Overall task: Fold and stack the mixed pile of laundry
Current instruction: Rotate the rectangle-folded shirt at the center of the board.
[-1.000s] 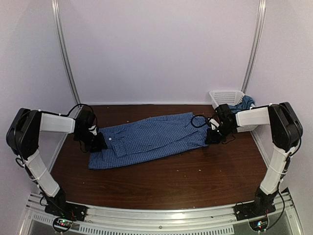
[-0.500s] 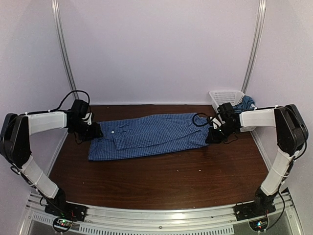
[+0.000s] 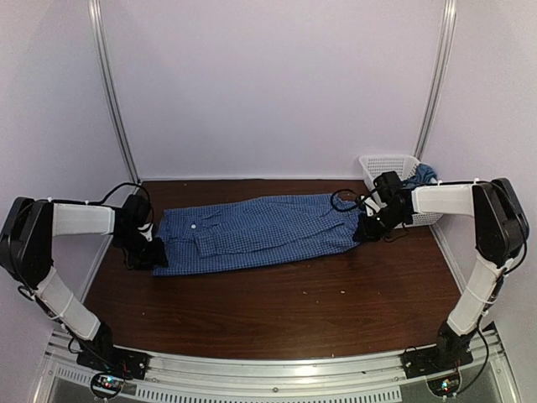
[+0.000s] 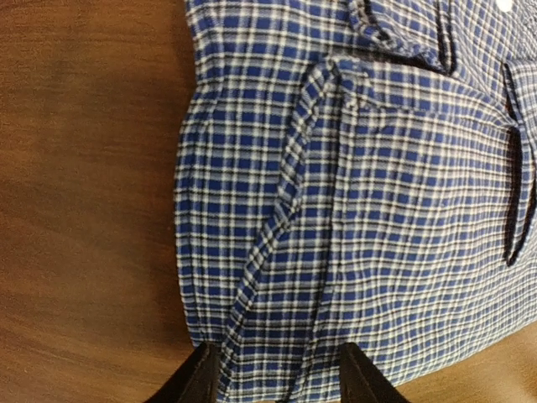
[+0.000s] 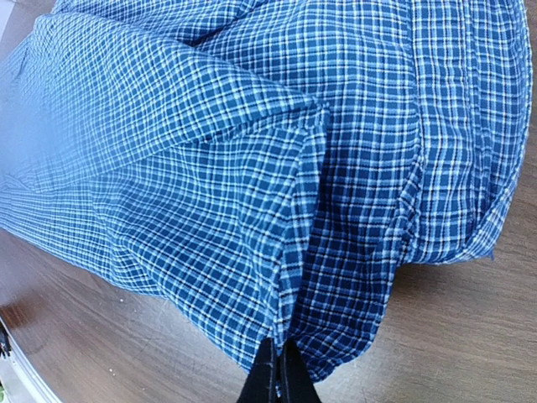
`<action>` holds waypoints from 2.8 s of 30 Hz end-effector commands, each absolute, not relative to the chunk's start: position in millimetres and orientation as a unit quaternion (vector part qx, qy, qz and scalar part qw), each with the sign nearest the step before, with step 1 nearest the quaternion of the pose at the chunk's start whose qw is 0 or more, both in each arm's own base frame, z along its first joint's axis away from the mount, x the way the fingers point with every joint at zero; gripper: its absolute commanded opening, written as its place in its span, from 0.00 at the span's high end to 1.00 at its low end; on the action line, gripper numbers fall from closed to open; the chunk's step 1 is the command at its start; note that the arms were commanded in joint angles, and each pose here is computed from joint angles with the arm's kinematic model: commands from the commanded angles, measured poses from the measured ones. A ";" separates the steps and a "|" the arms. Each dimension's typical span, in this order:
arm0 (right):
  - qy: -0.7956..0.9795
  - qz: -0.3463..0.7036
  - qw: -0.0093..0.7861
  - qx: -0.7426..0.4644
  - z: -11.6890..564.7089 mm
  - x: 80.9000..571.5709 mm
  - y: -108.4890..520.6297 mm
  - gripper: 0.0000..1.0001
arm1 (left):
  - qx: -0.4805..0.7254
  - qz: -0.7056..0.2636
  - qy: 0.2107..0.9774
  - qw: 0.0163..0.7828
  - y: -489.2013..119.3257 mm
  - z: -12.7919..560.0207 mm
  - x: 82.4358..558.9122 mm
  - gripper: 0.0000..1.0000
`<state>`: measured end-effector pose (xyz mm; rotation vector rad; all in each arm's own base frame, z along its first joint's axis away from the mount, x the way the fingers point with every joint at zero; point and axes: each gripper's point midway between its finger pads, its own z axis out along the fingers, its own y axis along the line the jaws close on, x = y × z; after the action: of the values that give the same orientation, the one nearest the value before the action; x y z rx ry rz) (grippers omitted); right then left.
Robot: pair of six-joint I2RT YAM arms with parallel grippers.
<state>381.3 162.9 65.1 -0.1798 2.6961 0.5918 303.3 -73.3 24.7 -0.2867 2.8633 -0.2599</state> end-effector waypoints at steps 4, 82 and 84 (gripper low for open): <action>0.962 0.169 0.208 -0.046 75.8 407.0 147.2 1.00 | -0.121 -0.070 0.983 0.117 -60.4 9.1 308.5 0.59; 0.928 0.216 0.258 -0.161 115.4 449.1 293.3 0.53 | 0.214 -0.197 0.921 0.259 -299.9 116.0 343.8 0.57; 0.929 0.225 0.244 -0.165 104.1 433.4 306.6 0.53 | 0.212 -0.198 0.919 0.268 -305.6 117.1 365.1 0.58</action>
<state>464.4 270.6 129.6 -0.4233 2.5037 0.4925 325.7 -296.8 120.3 0.5243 2.5424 -0.5909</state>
